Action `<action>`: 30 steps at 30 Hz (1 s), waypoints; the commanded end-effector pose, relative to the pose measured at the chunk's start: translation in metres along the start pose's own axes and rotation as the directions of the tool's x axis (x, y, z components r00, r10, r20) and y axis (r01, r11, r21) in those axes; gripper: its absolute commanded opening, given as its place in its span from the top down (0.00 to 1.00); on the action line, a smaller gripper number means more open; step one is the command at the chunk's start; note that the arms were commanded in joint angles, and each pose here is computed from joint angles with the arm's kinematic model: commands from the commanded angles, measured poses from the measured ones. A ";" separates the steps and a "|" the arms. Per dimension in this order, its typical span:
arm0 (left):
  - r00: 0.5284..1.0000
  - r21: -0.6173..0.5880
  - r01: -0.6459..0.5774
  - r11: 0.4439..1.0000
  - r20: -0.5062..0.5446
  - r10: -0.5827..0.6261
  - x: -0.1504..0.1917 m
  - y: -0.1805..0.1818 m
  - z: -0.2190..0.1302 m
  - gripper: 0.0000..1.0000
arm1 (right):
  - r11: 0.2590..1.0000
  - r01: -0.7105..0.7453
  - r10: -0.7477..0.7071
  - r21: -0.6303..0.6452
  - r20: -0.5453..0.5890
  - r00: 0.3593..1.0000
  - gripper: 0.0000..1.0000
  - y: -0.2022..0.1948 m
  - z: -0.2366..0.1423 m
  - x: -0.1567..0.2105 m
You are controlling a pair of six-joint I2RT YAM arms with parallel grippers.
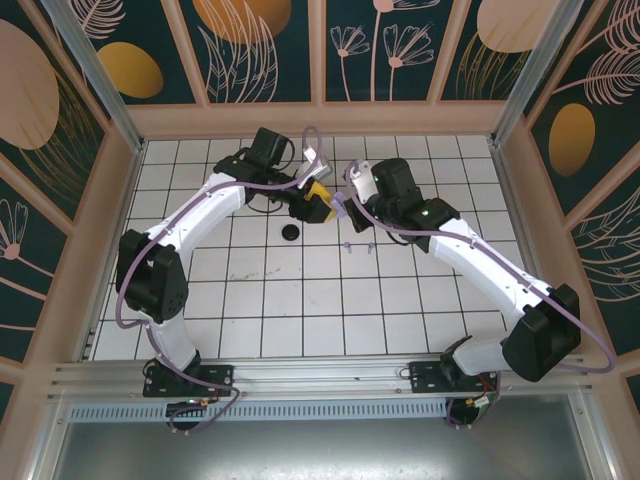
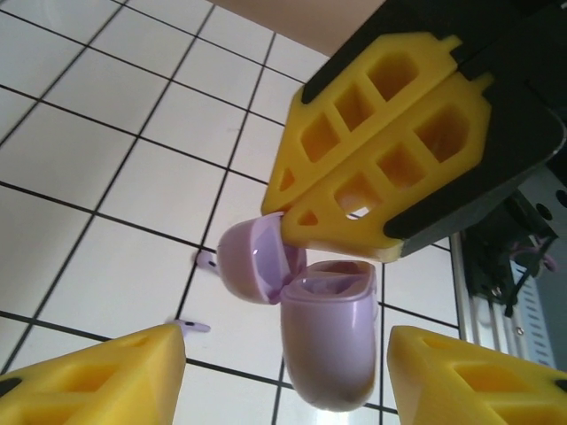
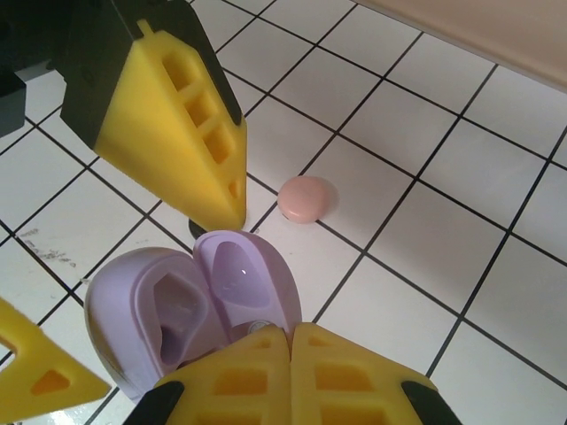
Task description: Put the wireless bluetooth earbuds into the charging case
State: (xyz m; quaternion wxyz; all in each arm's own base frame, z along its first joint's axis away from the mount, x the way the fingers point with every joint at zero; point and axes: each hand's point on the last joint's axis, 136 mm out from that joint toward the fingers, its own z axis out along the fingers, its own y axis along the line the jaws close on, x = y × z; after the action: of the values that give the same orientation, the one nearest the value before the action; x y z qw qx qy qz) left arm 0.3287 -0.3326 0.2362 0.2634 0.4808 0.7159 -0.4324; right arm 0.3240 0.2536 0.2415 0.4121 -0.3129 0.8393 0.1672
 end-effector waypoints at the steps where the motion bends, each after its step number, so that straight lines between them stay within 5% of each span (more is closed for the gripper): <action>1: 1.000 0.075 -0.006 0.997 -0.008 0.006 0.001 -0.011 0.002 0.39 | 0.999 0.027 -0.027 0.018 0.014 1.000 1.00 -0.001 -0.005 -0.007; 30: 0.999 0.135 -0.038 0.990 0.037 0.033 -0.012 -0.015 0.004 0.49 | 1.000 0.025 -0.025 -0.010 0.012 1.000 1.00 0.008 -0.002 -0.008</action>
State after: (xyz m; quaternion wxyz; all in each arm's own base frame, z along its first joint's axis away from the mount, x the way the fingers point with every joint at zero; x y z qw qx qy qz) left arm 0.3226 -0.3387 0.2388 0.2455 0.4910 0.6940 -0.4658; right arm 0.3207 0.2578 0.2414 0.4114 -0.3213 0.8362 0.1685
